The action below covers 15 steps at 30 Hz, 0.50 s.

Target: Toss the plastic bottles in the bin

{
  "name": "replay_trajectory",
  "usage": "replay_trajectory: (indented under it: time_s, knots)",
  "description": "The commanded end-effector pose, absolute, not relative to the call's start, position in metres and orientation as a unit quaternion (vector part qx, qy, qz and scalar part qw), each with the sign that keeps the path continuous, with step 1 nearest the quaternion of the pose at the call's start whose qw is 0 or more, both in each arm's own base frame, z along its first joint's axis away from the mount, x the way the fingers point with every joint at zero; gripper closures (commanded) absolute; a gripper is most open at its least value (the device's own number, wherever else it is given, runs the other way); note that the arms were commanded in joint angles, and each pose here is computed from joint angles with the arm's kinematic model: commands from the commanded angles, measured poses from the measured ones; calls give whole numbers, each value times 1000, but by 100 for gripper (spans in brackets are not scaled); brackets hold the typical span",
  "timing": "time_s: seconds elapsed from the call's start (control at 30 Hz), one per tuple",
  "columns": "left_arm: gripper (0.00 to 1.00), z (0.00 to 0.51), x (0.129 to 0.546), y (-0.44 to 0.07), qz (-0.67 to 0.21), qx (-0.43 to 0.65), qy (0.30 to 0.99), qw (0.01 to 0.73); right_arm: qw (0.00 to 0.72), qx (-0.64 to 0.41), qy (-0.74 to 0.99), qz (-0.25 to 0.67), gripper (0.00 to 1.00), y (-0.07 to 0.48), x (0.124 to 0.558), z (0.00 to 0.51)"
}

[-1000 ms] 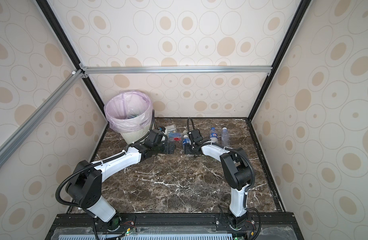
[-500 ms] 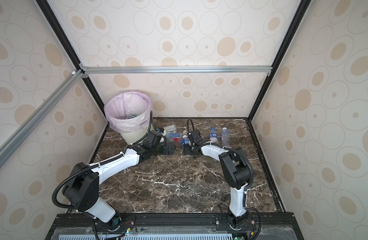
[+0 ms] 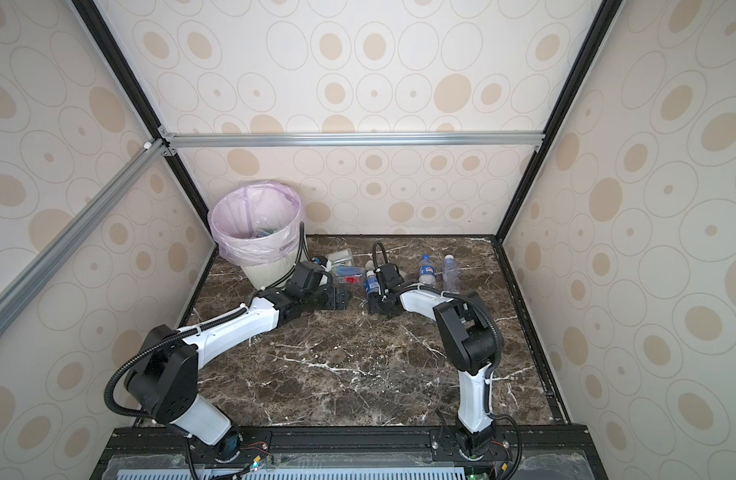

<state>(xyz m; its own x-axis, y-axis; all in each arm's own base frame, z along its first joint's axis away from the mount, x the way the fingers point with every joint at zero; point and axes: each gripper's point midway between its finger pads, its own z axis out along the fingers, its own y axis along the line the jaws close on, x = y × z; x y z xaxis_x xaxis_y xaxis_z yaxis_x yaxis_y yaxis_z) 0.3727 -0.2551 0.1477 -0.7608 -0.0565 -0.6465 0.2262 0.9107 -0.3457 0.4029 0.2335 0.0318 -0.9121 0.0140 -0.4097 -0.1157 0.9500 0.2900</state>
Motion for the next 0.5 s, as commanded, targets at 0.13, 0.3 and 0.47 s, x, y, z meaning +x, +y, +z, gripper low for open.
replay_trajectory:
  time_s: [0.13, 0.3, 0.47]
  knots:
    - [1, 173, 365, -261, -272, 15, 900, 341, 210, -24, 963, 167, 43, 229, 386, 50]
    - [1, 181, 360, -264, -326, -14, 888, 325, 225, -34, 958, 175, 43, 231, 370, 71]
    - [1, 185, 356, -270, -401, -49, 863, 302, 248, -53, 948, 195, 43, 239, 353, 100]
